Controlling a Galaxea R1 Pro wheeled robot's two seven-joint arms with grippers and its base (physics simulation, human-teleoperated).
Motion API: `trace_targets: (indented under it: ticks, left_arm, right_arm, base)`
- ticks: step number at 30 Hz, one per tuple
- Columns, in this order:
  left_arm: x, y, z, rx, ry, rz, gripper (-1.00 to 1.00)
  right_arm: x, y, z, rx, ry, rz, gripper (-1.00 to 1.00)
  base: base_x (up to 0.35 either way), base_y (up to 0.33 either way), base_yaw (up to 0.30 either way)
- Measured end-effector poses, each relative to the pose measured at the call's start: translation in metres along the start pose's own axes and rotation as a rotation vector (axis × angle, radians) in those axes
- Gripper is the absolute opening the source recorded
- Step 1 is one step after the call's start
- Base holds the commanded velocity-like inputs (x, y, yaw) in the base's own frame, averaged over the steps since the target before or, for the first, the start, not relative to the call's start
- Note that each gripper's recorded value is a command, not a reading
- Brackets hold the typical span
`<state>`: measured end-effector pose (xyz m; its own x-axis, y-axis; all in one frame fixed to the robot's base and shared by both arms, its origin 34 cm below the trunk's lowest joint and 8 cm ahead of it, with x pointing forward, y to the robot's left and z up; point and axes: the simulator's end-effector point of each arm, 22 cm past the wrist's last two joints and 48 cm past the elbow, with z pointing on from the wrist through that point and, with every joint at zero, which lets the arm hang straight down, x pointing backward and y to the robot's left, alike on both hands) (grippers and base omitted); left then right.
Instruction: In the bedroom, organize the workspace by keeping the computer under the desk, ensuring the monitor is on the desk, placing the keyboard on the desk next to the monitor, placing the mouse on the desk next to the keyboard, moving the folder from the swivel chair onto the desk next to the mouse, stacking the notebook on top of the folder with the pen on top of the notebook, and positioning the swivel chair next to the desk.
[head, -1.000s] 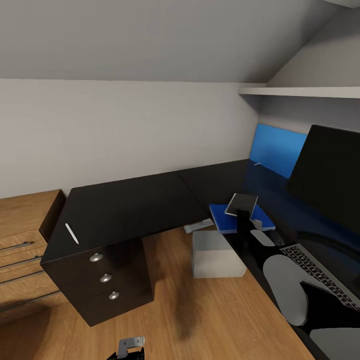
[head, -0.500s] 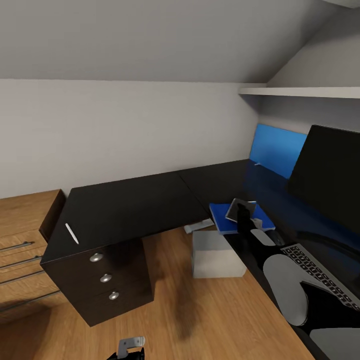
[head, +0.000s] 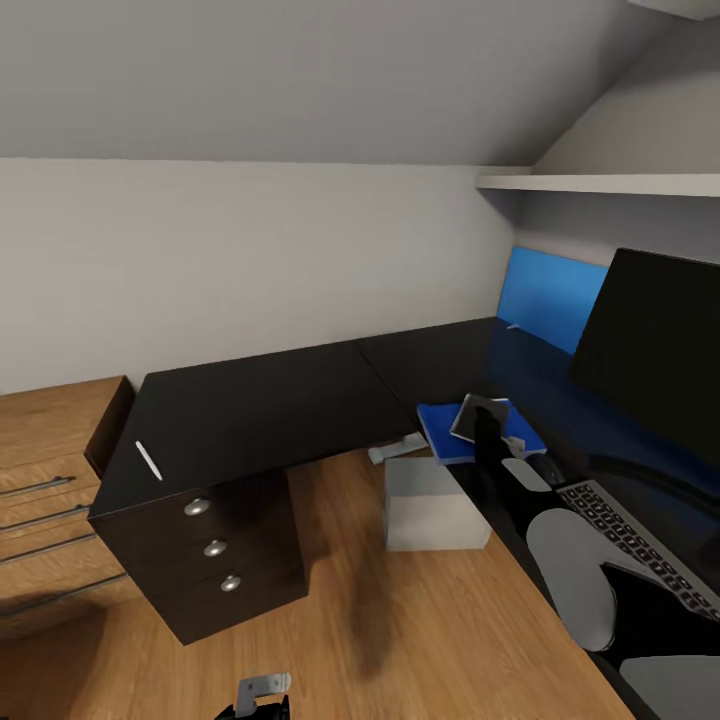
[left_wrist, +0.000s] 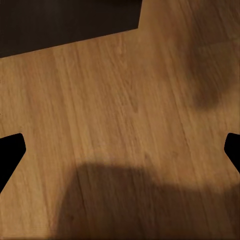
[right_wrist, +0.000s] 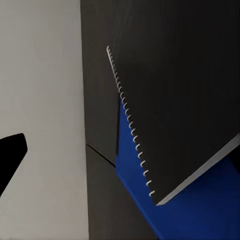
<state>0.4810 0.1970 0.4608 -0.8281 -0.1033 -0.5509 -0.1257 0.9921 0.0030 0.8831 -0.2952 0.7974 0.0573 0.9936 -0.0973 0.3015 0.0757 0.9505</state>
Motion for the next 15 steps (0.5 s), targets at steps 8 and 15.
trace_targets:
  ticks: [8, 15]
  left_arm:
    - [-0.005, -0.001, -0.007, 0.001, 0.001, 0.001, 1.00]
    - [-0.013, -0.001, -0.017, 0.001, 0.001, 0.000, 1.00]
  right_arm:
    - [0.002, 0.003, -0.002, 0.014, 0.004, -0.001, 1.00]
    - [0.001, 0.015, -0.005, 0.014, 0.005, -0.001, 1.00]
  base:
    - [-0.003, 0.000, 0.000]
    - [0.000, 0.000, 0.000]
